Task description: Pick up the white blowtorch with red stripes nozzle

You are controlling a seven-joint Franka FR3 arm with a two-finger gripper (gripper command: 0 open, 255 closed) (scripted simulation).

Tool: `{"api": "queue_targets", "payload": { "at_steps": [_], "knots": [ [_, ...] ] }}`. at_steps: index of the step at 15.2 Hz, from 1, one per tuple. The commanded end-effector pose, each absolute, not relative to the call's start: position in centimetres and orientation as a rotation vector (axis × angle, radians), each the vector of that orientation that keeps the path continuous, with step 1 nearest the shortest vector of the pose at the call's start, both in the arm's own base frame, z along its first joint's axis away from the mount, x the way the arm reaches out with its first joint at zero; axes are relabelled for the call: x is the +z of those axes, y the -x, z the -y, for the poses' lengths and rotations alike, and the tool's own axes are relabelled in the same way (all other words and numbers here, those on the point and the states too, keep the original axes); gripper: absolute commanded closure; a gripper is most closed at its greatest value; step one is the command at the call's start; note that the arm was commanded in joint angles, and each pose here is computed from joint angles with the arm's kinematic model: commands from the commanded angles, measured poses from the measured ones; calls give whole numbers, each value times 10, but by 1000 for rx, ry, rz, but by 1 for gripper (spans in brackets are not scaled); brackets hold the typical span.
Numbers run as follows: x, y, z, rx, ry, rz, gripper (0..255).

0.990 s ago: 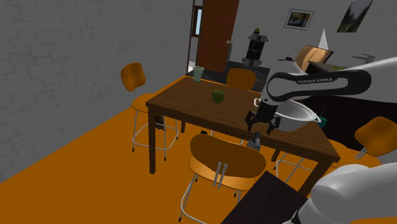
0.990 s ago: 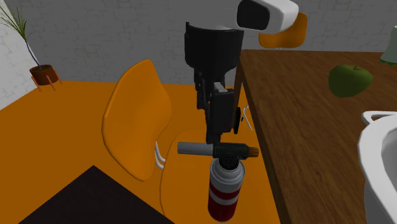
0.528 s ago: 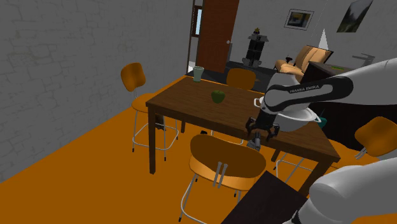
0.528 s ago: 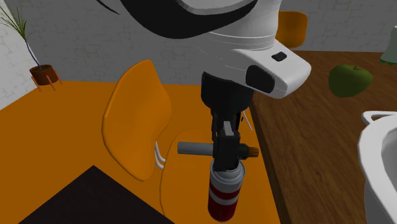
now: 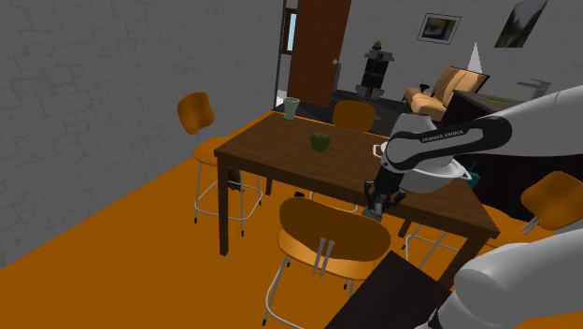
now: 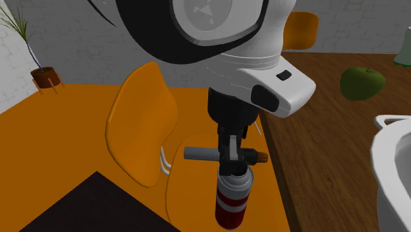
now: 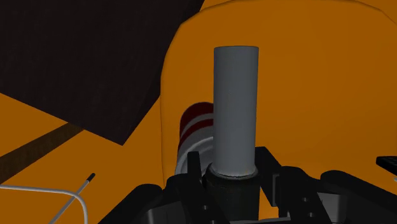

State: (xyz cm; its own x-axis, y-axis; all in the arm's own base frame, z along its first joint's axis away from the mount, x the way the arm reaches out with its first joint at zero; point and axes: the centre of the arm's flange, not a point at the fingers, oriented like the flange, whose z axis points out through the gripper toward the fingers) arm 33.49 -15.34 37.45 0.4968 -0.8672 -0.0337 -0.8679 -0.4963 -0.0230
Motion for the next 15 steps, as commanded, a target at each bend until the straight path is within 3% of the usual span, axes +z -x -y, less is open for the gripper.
{"api": "queue_targets", "payload": {
  "at_steps": [1,15],
  "knots": [
    [374,-335,153,29,2686,-1557,255],
    [421,-335,154,29,2686,-1557,255]
  ]
}}
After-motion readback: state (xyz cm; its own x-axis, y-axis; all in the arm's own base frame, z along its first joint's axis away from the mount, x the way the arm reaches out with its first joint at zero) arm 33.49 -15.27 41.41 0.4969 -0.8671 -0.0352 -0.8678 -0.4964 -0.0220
